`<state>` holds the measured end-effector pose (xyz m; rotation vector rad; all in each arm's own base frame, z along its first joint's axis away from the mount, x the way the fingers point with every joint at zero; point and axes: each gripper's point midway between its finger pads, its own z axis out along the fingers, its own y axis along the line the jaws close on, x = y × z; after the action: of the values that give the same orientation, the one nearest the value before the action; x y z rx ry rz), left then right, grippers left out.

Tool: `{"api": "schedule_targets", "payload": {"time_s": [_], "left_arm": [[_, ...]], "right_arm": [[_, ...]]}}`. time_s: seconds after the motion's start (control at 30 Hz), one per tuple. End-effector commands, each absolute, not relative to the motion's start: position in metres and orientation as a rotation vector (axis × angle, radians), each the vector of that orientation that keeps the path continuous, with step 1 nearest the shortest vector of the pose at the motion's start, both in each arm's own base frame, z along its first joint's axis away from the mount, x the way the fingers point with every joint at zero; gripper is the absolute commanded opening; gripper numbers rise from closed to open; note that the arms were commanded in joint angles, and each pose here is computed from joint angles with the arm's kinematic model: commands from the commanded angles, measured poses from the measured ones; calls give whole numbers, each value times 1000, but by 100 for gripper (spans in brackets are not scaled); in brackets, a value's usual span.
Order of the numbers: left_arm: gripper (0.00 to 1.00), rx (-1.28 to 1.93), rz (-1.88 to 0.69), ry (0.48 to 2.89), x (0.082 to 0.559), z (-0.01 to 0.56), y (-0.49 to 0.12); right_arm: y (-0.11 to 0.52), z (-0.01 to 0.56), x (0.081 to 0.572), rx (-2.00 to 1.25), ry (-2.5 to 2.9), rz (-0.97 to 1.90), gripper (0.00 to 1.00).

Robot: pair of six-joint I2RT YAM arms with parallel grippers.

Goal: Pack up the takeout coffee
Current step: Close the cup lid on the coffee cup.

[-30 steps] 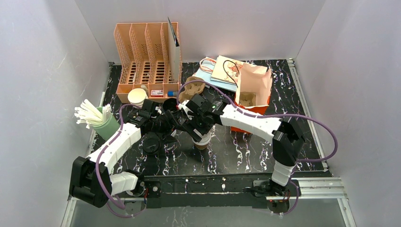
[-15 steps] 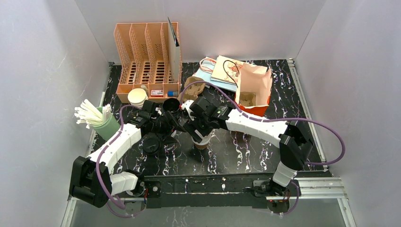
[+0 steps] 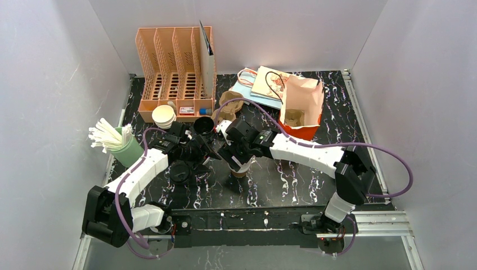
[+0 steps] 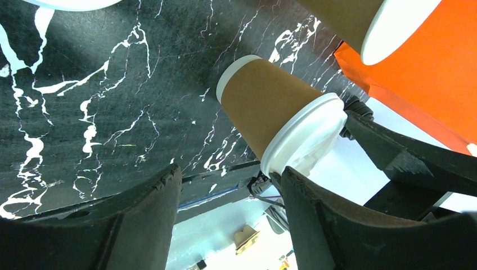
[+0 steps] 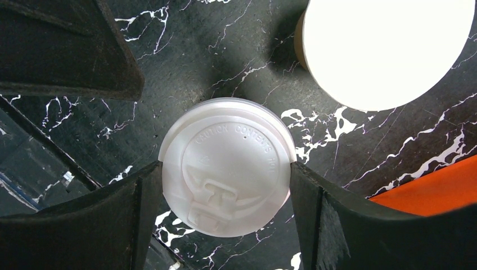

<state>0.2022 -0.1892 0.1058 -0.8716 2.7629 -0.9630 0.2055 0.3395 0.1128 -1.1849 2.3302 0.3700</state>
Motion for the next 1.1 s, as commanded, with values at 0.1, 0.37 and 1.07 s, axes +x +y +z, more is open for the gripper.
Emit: {"api": "schedule_targets", "payload": {"time_s": [0.1,0.37,1.07], "left_arm": [[62,-891,-986,2760,194,107,-188],[62,-897,-993,2755,193,108,-187],[64,-707,-731,2761,215,131,-165]], "right_arm": [[277,39,180,-1274,2579,88,77],[279,36,178,-1248,2592,111,78],[333,157,208,-1071,2421,342,98]]}}
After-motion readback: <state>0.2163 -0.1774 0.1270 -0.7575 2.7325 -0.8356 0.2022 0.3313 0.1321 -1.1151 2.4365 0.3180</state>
